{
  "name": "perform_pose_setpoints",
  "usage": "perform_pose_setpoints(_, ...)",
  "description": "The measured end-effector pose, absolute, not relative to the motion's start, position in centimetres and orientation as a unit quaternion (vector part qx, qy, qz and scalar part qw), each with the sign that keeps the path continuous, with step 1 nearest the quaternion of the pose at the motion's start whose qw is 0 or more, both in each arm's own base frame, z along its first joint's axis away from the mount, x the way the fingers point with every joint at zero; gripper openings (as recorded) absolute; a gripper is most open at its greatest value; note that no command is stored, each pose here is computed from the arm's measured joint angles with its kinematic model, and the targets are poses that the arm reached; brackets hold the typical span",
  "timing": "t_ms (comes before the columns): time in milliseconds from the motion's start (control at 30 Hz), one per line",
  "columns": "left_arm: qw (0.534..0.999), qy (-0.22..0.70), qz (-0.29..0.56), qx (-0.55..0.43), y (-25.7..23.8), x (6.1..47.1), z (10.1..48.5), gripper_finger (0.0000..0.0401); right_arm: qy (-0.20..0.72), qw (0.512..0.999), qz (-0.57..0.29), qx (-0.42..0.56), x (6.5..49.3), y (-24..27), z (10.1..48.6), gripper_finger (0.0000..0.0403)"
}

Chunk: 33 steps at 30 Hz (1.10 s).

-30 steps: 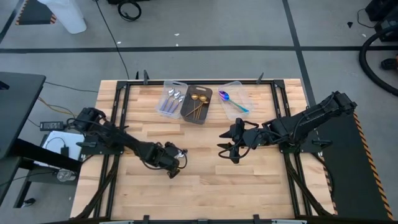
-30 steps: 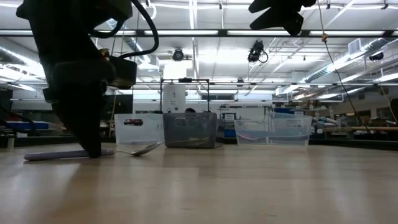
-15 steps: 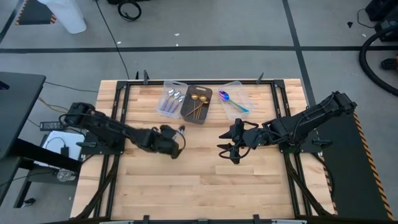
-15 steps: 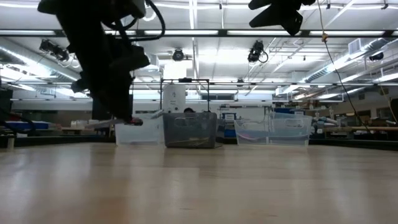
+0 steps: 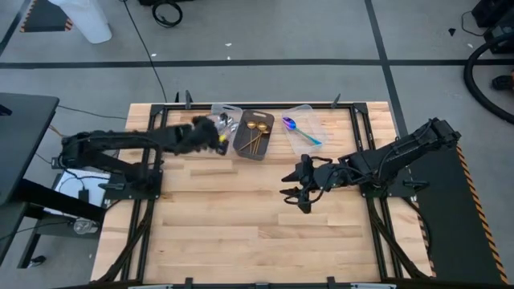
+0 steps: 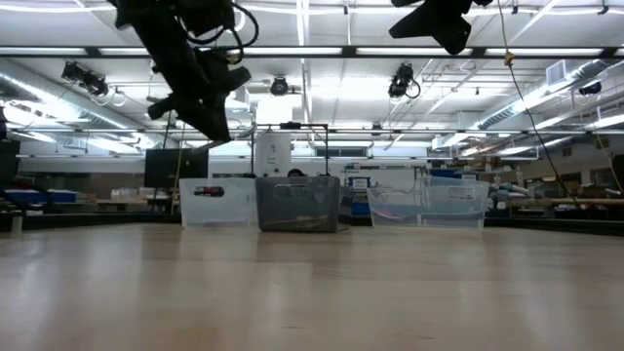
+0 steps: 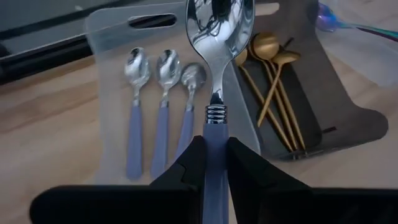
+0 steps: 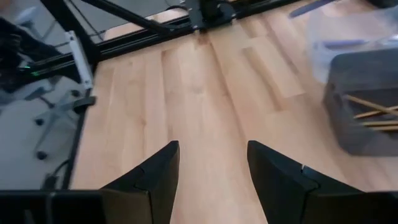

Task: Sort silverware by color (type)
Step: Put the purple spoon into the left transparent bin

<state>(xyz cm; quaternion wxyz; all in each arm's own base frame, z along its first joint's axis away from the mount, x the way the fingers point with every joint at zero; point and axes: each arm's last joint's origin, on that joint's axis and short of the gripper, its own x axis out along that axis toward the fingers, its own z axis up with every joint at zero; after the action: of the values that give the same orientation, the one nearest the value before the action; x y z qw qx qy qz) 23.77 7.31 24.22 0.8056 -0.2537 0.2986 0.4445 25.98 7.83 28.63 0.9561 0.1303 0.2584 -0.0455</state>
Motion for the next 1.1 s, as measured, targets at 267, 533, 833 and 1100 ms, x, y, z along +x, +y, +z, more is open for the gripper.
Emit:
perform_pose_setpoints(267, 0.797, 0.324, 0.442, -0.255, 12.5, 22.6, 23.6, 0.005, 0.242, 0.954, -0.07, 0.164, 26.7, 5.7, 28.9, 0.0199)
perform_pose_setpoints(533, 0.841, 0.314, 0.395, -0.195, 15.9, 23.0, 23.2, 0.005, 0.232, 0.951, -0.132, 0.153, 27.1, 2.6, 28.9, 0.0199)
perform_pose_setpoints(833, 0.848, 0.332, 0.378, -0.169, 16.8, 23.7, 22.0, 0.005, 0.208, 0.943, -0.185, 0.184, 26.8, -0.3, 29.5, 0.0199)
perform_pose_setpoints(1100, 0.831, 0.38, 0.37, -0.169, 16.6, 23.9, 20.5, 0.005, 0.189, 0.937, -0.219, 0.195, 26.3, -2.3, 30.1, 0.0199)
